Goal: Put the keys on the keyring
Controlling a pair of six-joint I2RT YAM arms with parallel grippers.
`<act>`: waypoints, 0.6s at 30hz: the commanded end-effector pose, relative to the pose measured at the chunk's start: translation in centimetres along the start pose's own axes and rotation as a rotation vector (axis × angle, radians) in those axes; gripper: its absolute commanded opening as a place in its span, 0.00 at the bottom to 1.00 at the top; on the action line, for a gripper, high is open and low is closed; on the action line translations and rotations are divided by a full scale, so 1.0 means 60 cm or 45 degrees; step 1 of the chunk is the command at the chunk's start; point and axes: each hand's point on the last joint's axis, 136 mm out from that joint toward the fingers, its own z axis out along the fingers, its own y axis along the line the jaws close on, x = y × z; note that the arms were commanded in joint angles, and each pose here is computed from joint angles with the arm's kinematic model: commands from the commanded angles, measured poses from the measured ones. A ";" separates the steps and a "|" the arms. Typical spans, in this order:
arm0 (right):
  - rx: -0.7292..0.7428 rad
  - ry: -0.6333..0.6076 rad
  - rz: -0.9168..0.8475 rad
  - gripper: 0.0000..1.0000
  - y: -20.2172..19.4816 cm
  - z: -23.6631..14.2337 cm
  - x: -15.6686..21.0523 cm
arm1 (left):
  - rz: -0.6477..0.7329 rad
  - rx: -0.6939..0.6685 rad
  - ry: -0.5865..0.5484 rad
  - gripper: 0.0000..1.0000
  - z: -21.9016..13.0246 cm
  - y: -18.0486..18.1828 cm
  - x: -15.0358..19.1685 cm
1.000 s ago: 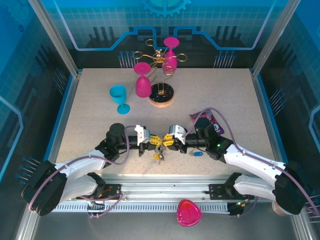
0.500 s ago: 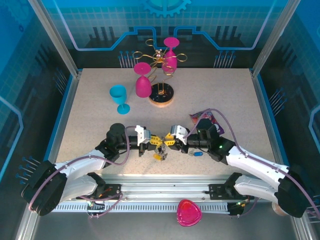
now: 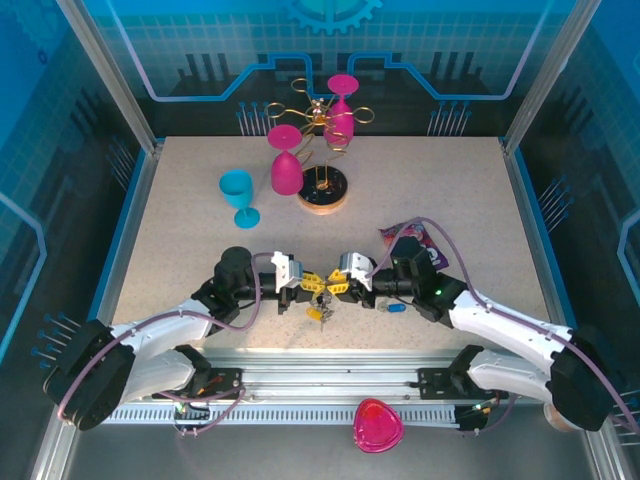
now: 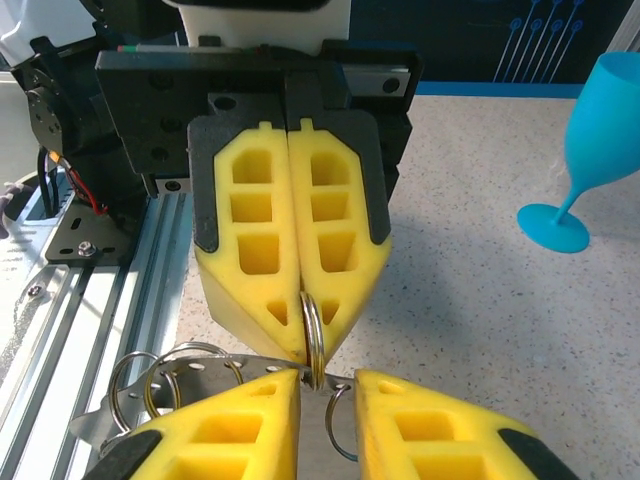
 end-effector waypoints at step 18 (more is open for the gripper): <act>-0.032 -0.072 -0.064 0.00 0.001 -0.003 -0.037 | 0.051 0.039 0.011 0.02 0.005 -0.007 -0.003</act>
